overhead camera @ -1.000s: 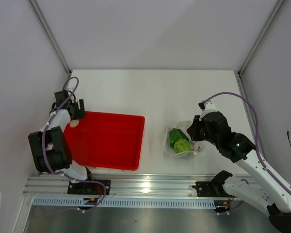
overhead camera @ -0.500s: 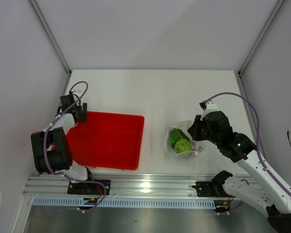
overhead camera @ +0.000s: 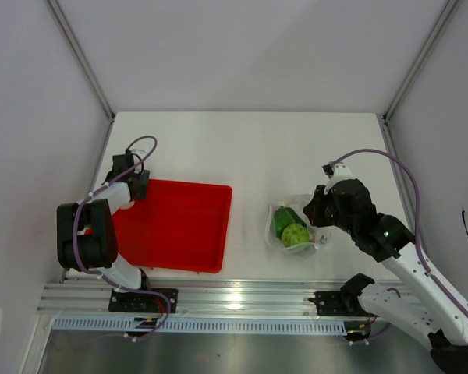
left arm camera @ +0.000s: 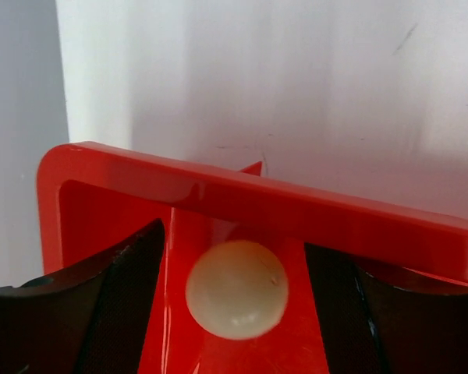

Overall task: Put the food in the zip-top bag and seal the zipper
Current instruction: Pick up the fake food from the bin, then place the fake food in the zipper food storage bag, then zip the zipper food storage bag at the center of the board.

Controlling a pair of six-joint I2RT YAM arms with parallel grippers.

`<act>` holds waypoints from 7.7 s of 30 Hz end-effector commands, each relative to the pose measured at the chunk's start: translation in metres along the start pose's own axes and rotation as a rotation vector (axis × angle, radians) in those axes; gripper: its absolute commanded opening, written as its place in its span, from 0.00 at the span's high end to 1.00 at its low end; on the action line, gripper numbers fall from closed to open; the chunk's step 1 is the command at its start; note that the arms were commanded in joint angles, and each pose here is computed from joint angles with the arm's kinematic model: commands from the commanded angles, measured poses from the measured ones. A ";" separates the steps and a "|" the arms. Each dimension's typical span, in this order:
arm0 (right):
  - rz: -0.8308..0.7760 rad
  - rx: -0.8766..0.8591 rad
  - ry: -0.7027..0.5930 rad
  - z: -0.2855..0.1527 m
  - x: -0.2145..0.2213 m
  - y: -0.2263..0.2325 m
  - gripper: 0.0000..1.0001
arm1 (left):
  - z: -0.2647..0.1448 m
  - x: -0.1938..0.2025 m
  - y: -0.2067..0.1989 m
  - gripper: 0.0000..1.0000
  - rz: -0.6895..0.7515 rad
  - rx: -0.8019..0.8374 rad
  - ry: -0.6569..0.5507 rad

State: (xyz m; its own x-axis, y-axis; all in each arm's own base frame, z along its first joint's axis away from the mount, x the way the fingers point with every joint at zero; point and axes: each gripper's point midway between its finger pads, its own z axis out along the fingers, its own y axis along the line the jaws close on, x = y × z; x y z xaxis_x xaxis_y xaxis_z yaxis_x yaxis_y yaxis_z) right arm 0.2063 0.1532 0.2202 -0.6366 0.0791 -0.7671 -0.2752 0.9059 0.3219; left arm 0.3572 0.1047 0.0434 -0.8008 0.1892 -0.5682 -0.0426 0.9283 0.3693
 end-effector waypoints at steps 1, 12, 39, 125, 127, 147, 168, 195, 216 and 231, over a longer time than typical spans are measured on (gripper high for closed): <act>-0.002 -0.021 -0.034 -0.006 -0.008 0.003 1.00 | -0.003 -0.009 0.013 0.26 0.019 -0.067 -0.023; 0.004 -0.035 -0.029 -0.007 -0.006 0.005 1.00 | -0.017 0.000 0.004 0.27 0.065 -0.040 -0.019; 0.006 -0.073 -0.041 -0.009 -0.008 0.011 1.00 | -0.040 0.019 -0.003 0.13 -0.198 -0.012 0.170; 0.190 0.024 0.129 0.000 -0.013 0.025 1.00 | -0.462 -0.122 -0.310 0.99 -0.126 1.520 -0.528; 0.192 0.013 0.123 0.000 -0.016 0.029 1.00 | -0.458 -0.120 -0.320 0.99 -0.127 1.470 -0.495; 0.189 0.014 0.084 -0.006 -0.029 0.030 1.00 | -0.427 -0.102 -0.363 0.01 -0.024 1.312 -0.373; 0.202 0.003 0.064 -0.020 -0.028 0.029 1.00 | -0.384 -0.051 -0.337 0.03 -0.118 1.200 -0.263; 0.061 -0.038 0.098 -0.030 -0.029 0.035 1.00 | -0.513 -0.105 -0.334 0.99 -0.124 1.646 -0.381; 0.043 -0.190 0.247 -0.008 0.011 0.064 0.98 | -0.433 -0.059 -0.370 0.99 -0.253 1.534 -0.117; 0.081 -0.236 0.278 -0.062 0.034 0.062 0.26 | -0.431 -0.080 -0.354 1.00 -0.284 1.489 -0.145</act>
State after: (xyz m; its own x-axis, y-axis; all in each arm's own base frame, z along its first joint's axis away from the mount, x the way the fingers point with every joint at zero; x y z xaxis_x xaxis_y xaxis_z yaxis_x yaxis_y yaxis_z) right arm 0.1377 0.1923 0.2453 -0.7992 -0.0034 -0.6011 -0.3800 0.7777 0.5008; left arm 0.1725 -0.3769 0.2405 -0.8338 -0.0570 -0.5491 0.4772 0.4256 -0.7689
